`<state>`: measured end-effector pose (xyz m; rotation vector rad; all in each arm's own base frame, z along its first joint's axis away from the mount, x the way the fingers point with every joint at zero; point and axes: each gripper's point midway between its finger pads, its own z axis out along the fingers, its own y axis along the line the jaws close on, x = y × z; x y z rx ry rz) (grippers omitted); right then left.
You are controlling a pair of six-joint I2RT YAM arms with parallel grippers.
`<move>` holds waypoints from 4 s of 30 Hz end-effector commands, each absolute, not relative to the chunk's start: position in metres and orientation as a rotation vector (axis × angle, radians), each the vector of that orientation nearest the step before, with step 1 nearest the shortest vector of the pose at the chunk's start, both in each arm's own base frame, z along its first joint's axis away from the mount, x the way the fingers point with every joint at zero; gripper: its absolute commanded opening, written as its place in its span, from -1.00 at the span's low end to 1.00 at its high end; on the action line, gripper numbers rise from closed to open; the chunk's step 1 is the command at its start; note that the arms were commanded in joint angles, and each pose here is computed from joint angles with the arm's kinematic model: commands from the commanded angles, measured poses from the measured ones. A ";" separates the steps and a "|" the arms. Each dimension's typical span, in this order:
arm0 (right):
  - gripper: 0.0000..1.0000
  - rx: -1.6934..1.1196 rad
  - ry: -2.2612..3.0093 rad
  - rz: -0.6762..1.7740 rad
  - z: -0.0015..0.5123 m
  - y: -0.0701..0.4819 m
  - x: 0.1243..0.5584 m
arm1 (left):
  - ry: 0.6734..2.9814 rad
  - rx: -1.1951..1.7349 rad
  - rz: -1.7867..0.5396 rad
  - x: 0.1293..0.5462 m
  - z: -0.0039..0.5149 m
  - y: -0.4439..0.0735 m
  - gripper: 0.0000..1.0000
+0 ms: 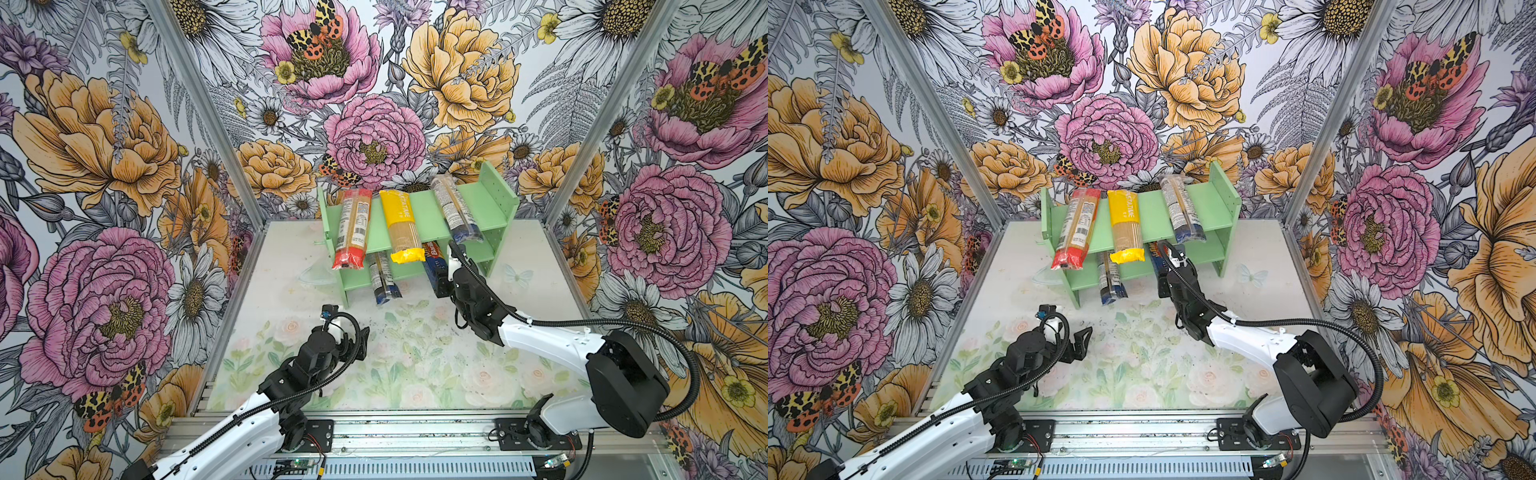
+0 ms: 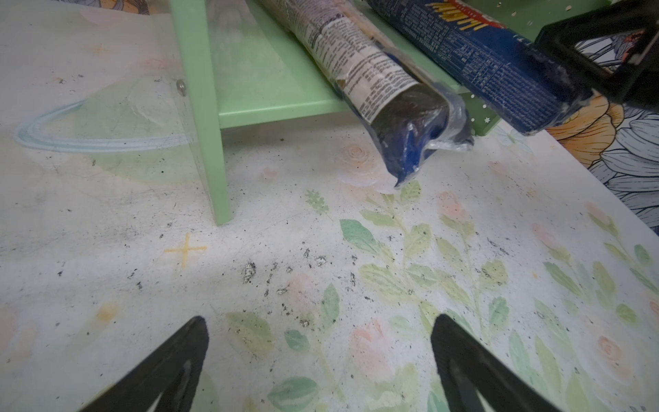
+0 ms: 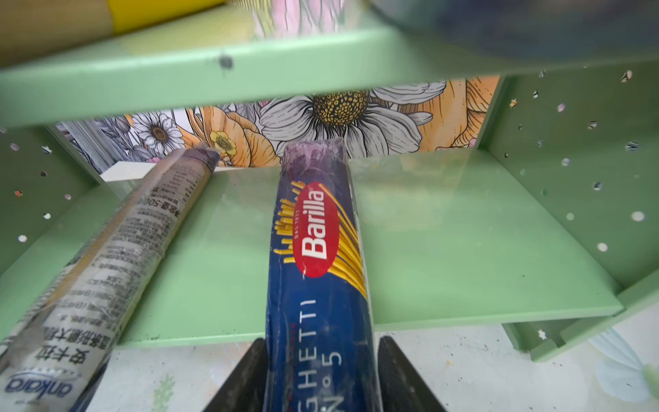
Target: Place and organize the pasta boxes and bags onto the shelf
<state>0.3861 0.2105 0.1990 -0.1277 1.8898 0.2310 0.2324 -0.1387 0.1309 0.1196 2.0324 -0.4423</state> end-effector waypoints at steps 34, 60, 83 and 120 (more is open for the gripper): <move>0.64 -0.285 1.973 0.283 0.228 0.171 0.316 | 2.010 0.110 -0.476 0.234 0.138 -0.141 0.98; 0.72 -0.464 2.188 0.226 0.179 0.112 0.321 | 1.996 0.056 -0.418 0.239 0.144 -0.130 0.98; 0.71 -0.344 2.072 0.258 0.148 0.073 0.344 | 1.898 0.073 -0.198 0.266 0.206 -0.105 0.98; 0.76 -0.255 1.952 0.164 0.145 0.043 0.362 | 1.769 -0.163 0.001 0.346 0.172 0.010 0.98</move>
